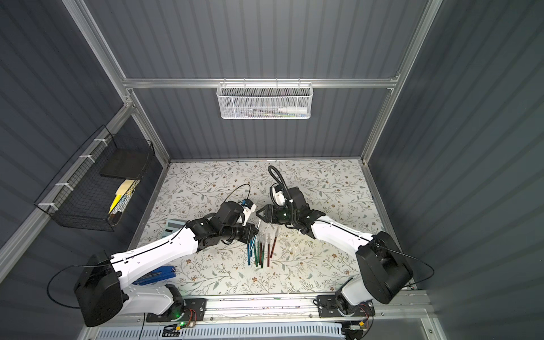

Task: Remove protective caps from carving knives
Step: Remove the protective sleeve from the carving knife, then place the carving knife at the center of the board, then place the protective sleeve at the center of the board.

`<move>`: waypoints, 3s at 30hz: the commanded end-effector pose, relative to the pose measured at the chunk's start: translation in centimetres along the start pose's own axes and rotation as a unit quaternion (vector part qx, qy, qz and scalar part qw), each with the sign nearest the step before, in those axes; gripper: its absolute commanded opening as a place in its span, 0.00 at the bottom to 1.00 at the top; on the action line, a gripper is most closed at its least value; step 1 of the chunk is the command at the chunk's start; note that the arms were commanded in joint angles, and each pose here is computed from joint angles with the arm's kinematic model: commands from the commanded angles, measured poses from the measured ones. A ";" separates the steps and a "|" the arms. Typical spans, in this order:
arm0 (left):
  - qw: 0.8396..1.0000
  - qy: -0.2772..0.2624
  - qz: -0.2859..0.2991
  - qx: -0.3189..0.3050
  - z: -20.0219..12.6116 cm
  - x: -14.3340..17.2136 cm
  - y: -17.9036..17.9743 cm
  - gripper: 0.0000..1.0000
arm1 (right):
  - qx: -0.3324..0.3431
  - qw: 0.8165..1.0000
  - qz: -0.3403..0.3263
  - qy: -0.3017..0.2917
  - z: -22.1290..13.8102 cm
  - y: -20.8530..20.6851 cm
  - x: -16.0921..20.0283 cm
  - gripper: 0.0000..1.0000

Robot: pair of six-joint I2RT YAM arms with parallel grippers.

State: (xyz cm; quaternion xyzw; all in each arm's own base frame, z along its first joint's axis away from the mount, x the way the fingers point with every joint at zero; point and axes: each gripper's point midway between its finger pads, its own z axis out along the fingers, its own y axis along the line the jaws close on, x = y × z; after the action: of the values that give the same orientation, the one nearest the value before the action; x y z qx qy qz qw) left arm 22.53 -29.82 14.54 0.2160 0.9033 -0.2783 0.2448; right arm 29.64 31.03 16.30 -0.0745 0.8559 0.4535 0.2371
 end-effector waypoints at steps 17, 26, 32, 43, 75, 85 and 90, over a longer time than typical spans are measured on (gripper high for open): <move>1.000 0.000 0.007 0.015 -0.4 -0.3 -0.9 0.00 | -0.007 1.000 -0.019 -0.007 0.5 1.4 -0.4 0.19; 1.000 0.004 0.002 0.014 0.0 0.1 -0.6 0.00 | -0.008 0.999 -0.030 -0.026 0.0 2.2 -1.4 0.18; 1.000 0.010 0.000 0.011 0.4 0.5 -0.4 0.00 | -0.018 0.998 -0.040 -0.041 -0.7 3.4 -2.5 0.17; 1.000 -0.010 -0.002 -0.002 -0.3 0.0 0.1 0.00 | -0.010 0.996 -0.058 -0.061 -1.2 4.0 -3.6 0.16; 0.963 0.050 -0.158 -0.213 -1.7 0.5 14.3 0.00 | 0.303 0.949 -0.026 -0.083 -9.3 -10.8 -3.4 0.15; 0.949 0.070 -0.209 -0.223 0.1 -0.2 17.9 0.00 | 0.408 0.913 0.009 -0.018 -9.7 -17.5 -1.8 0.16; 0.948 0.066 -0.218 -0.222 0.6 -1.0 18.9 0.00 | 0.426 0.904 0.040 0.015 -8.9 -20.5 -0.8 0.16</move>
State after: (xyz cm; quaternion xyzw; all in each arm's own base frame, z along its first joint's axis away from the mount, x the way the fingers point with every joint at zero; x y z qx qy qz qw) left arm 32.67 -15.96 6.73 -0.0225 0.9826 -0.0937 0.1589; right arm 33.97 12.79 6.31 0.0536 0.9691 0.0728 0.2294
